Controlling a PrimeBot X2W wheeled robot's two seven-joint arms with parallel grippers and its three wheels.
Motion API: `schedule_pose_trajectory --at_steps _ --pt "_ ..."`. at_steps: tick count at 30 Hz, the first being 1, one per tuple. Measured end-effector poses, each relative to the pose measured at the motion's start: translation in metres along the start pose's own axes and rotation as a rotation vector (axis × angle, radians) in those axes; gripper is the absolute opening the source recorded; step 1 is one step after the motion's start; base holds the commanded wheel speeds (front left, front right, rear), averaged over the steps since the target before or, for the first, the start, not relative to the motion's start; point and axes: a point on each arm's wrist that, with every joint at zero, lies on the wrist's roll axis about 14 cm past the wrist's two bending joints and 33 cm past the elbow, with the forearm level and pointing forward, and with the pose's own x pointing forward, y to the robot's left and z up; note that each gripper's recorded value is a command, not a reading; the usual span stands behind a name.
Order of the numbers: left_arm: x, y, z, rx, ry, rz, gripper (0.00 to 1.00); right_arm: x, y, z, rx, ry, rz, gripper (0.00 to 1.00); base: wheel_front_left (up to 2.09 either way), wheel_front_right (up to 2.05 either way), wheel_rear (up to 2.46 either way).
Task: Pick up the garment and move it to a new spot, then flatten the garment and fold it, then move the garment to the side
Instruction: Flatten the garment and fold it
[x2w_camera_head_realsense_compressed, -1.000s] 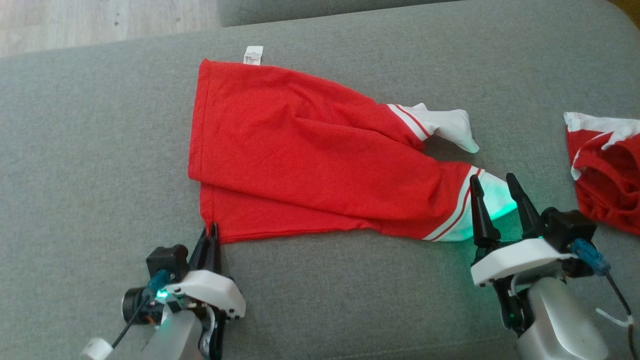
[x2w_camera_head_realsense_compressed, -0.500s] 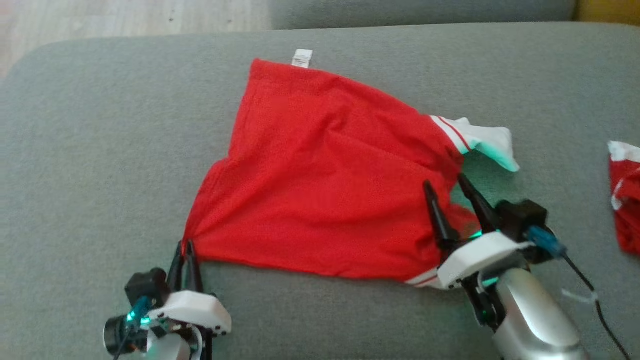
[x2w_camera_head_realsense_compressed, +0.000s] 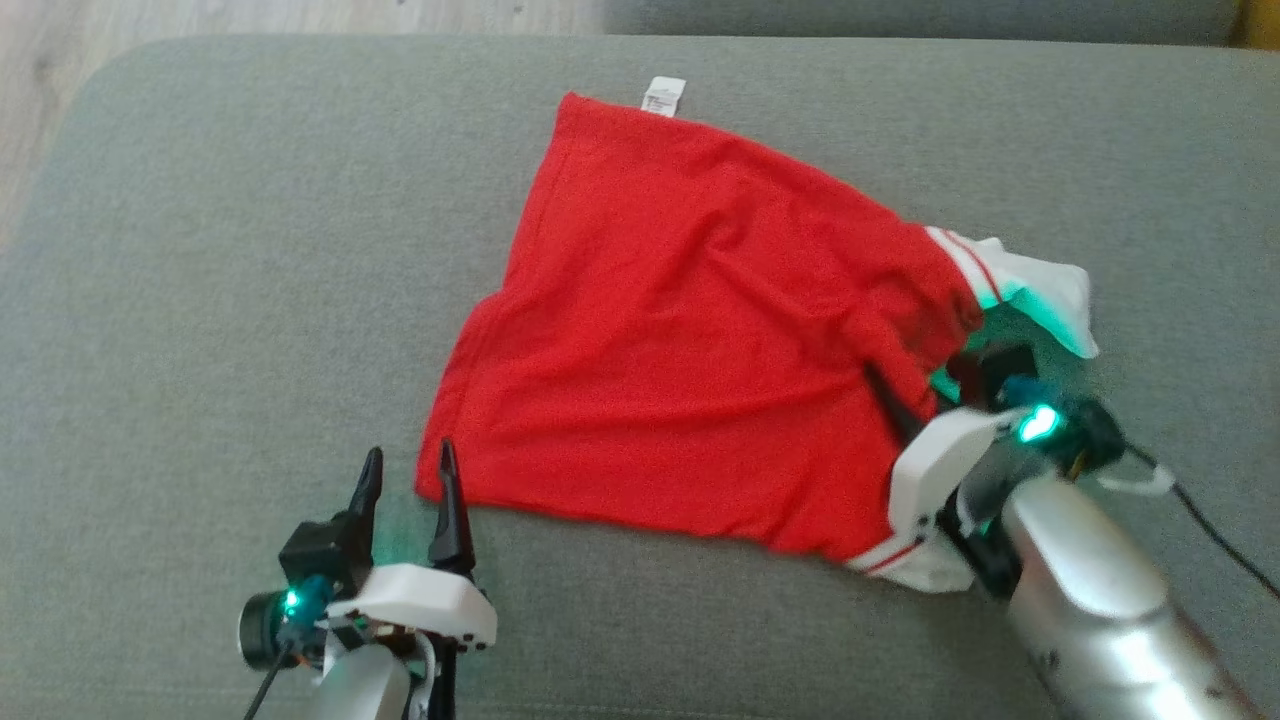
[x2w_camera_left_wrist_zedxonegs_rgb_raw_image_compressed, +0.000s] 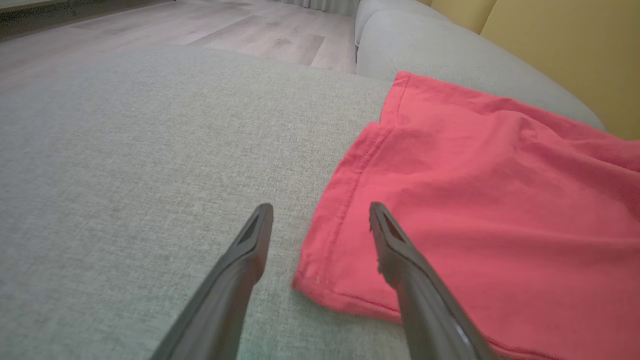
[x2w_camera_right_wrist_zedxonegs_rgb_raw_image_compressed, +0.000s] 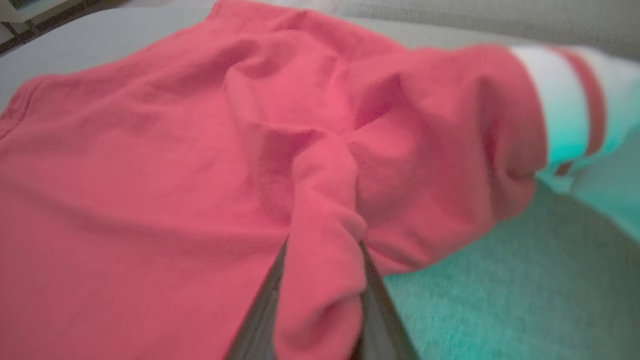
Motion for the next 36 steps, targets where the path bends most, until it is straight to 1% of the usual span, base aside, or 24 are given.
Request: schedule_pose_trajectory --at_steps 2,6,10,12,13,14,17,20,23,25,27,32,36 --pt "0.0 0.0 0.004 -0.001 -0.012 -0.002 1.0 0.007 -0.005 0.016 -0.018 -0.042 -0.004 0.0 0.0 0.0 0.0" --pt "-0.002 0.0 0.005 0.001 -0.018 -0.001 1.0 0.023 -0.025 0.056 -0.012 -0.123 -0.046 0.0 0.0 0.0 0.0" --pt "-0.006 0.003 0.004 0.003 -0.015 0.003 1.0 0.042 -0.034 0.094 -0.066 -0.181 -0.065 0.0 0.0 0.0 0.0" --pt "-0.007 0.004 0.004 0.009 -0.015 0.005 1.0 0.052 -0.035 0.107 -0.094 -0.195 -0.069 0.0 0.0 0.0 0.0" --pt "-0.008 0.006 0.005 0.011 -0.017 0.009 1.0 0.055 -0.037 0.111 -0.093 -0.199 -0.074 0.48 0.0 0.0 0.0" --pt "-0.008 0.007 0.005 0.013 -0.018 0.013 1.0 0.059 -0.039 0.113 -0.086 -0.204 -0.081 1.0 0.0 0.0 0.0" --pt "-0.011 0.011 0.004 0.008 -0.015 0.027 1.0 0.062 -0.044 0.11 -0.065 -0.205 -0.101 1.0 0.0 0.0 0.0" --pt "-0.011 0.009 0.008 0.009 -0.027 0.023 1.0 0.056 -0.045 0.108 -0.046 -0.231 -0.118 1.0 0.0 0.0 0.0" --pt "-0.01 0.004 0.016 0.022 -0.053 0.01 1.0 0.041 -0.055 0.118 -0.016 -0.298 -0.156 1.0 0.0 0.0 0.0" --pt "-0.01 -0.001 0.025 0.045 -0.087 -0.007 1.0 0.021 -0.06 0.11 0.03 -0.332 -0.192 1.0 0.0 0.0 0.0" --pt "-0.012 -0.004 0.026 0.059 -0.095 -0.016 1.0 0.002 -0.064 0.093 0.062 -0.339 -0.222 1.0 0.0 0.0 0.0" --pt "-0.024 -0.01 0.019 0.085 -0.094 -0.039 1.0 -0.046 -0.07 0.03 0.144 -0.294 -0.304 1.0 0.0 0.0 0.0" --pt "-0.036 -0.012 0.014 0.088 -0.091 -0.057 1.0 -0.075 -0.064 0.005 0.175 -0.285 -0.326 1.0 0.0 0.0 0.0"
